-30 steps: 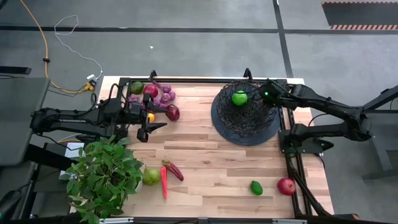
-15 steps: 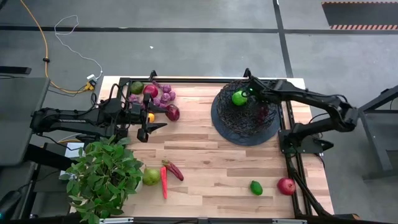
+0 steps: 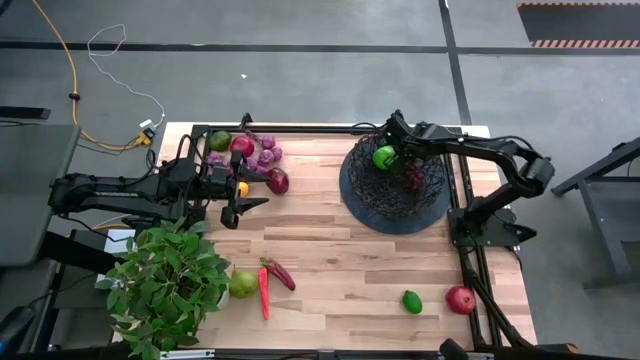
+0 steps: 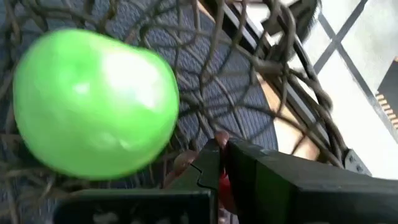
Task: Build produce basket
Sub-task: Put the red grapes into the black wire basket
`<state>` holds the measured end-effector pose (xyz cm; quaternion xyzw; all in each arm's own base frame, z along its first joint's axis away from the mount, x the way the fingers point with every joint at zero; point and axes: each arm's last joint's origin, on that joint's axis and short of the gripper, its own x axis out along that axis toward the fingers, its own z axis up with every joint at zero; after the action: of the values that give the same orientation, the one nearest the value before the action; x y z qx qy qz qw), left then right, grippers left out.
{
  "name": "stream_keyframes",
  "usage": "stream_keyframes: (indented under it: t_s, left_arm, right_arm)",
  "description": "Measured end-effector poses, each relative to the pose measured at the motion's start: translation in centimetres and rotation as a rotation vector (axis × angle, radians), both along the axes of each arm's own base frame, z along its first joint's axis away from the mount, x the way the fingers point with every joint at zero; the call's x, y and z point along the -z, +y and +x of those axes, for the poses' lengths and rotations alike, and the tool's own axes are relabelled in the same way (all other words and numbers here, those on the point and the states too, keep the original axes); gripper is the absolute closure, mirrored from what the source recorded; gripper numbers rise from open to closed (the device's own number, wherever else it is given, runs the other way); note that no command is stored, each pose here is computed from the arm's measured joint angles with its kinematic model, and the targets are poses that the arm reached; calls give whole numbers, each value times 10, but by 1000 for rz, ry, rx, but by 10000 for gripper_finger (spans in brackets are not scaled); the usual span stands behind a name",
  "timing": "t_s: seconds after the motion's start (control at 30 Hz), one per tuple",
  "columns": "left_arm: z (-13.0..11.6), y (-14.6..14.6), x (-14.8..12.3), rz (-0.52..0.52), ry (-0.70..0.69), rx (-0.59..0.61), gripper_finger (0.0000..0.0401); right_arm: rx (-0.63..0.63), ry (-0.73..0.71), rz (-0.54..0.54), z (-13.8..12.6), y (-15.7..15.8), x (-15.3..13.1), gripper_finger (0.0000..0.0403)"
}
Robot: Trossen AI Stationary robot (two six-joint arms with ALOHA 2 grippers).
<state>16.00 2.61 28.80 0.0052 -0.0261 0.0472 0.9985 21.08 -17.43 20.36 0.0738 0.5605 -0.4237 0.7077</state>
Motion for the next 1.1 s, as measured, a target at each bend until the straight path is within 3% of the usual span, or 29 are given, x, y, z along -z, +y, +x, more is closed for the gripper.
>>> stream_keyframes:
  t_s: [0.5,0.67,0.87,1.1]
  left_arm:
    - [0,0,0,0,0,0,165]
    - [0,0,0,0,0,1,165]
    - [0,0,0,-2,0,-4,165]
    - [0,0,0,-3,0,-7,165]
  right_arm:
    - [18,-49,-24,4,-3,0,400]
    - [-52,-72,60,4,-2,2,373]
    - [26,11,-54,1,-5,0,360]
    - [17,-4,-41,1,-4,0,359]
